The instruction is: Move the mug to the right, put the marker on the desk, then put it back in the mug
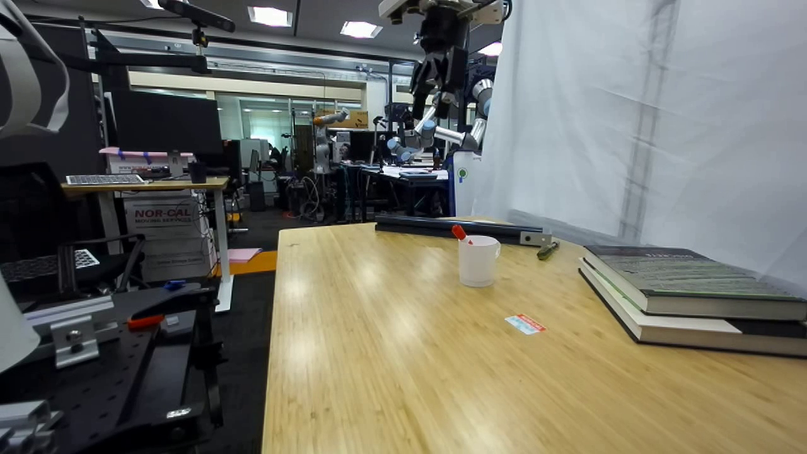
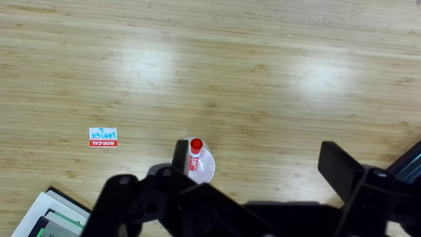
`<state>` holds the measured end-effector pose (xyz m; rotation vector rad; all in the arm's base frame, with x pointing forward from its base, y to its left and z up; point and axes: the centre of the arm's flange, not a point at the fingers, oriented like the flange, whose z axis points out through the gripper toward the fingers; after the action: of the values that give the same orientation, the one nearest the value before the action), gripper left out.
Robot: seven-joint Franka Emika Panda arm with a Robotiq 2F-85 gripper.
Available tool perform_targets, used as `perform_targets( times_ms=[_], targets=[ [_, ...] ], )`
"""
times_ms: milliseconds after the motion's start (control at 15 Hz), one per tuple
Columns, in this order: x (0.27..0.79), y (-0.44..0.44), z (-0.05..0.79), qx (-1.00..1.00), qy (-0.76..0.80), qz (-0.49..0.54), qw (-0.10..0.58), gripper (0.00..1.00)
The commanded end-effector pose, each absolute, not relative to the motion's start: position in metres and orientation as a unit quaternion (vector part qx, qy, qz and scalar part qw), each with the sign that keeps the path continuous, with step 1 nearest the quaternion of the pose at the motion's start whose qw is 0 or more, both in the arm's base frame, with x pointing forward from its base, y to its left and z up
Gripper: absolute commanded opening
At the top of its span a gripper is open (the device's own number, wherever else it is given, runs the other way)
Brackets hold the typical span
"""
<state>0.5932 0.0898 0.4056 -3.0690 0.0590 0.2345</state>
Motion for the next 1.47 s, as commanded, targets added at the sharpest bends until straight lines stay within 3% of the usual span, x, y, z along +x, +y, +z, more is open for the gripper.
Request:
perform_targets(
  times_ms=[0,1400],
  targets=[
    [0.619,0.08,0.399,-0.995,0.029,0.096,0.027,1.0],
    [0.618,0.045,0.357,-0.99,0.059,0.128,0.024,1.0]
  ],
)
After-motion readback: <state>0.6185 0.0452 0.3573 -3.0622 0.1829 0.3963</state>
